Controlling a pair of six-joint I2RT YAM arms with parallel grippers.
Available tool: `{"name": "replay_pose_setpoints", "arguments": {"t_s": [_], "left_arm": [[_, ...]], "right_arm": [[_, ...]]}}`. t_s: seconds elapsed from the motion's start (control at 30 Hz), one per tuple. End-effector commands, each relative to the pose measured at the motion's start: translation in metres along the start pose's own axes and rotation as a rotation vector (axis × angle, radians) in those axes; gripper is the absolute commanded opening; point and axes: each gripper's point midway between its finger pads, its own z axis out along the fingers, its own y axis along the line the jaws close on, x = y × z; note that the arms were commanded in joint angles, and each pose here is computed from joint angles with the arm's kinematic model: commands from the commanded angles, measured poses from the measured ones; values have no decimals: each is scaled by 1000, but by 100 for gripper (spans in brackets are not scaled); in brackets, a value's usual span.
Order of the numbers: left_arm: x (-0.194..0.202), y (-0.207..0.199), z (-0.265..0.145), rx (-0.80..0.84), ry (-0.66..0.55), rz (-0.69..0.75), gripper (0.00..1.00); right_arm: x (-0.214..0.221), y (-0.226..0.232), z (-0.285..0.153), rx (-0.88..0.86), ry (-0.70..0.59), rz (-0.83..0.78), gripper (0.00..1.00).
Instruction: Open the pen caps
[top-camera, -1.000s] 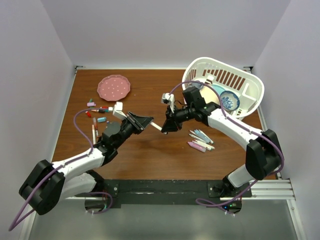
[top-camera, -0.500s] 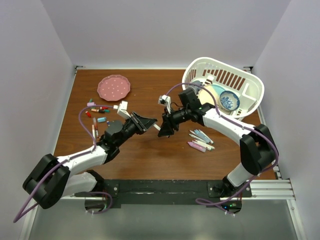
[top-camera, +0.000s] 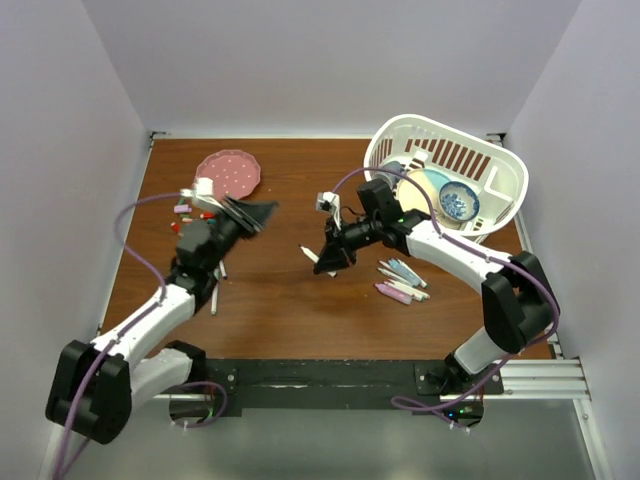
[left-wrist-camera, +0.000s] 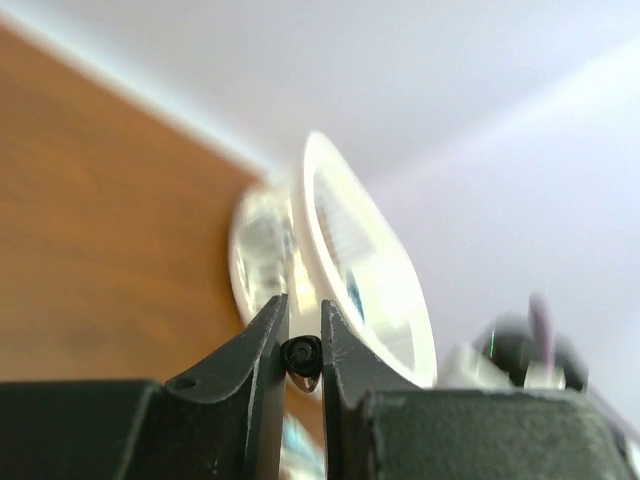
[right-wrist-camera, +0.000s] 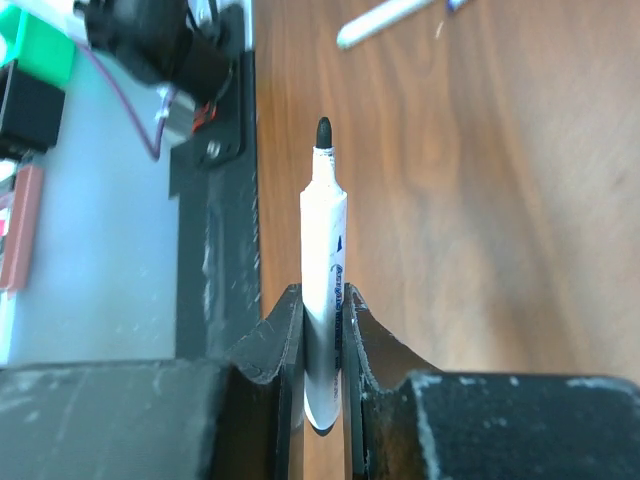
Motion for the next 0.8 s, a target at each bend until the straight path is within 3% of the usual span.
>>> {"name": "replay_pose_setpoints", "arguments": {"t_s": [0.0, 0.13, 0.23, 0.27, 0.37, 0.53, 0.77], "left_arm": [[-113, -15, -2, -14, -303, 103, 0], [-127, -9, 0, -65, -302, 165, 0], [-124, 12, -3, -170, -271, 195, 0], [-115, 32, -7, -249, -234, 187, 0], [-102, 82, -25, -440, -200, 194, 0], [-90, 156, -48, -651, -156, 143, 0], [-105, 226, -54, -832, -145, 69, 0]], "right_arm": [[14, 20, -10, -30, 41, -1, 0], [18, 8, -15, 47, 66, -28, 0], [20, -27, -31, 290, 97, -113, 0], [16, -50, -50, 476, 104, -154, 0], [20, -72, -85, 692, 145, -265, 0], [59, -83, -112, 746, 208, -271, 0], [82, -103, -139, 785, 288, -196, 0]]}}
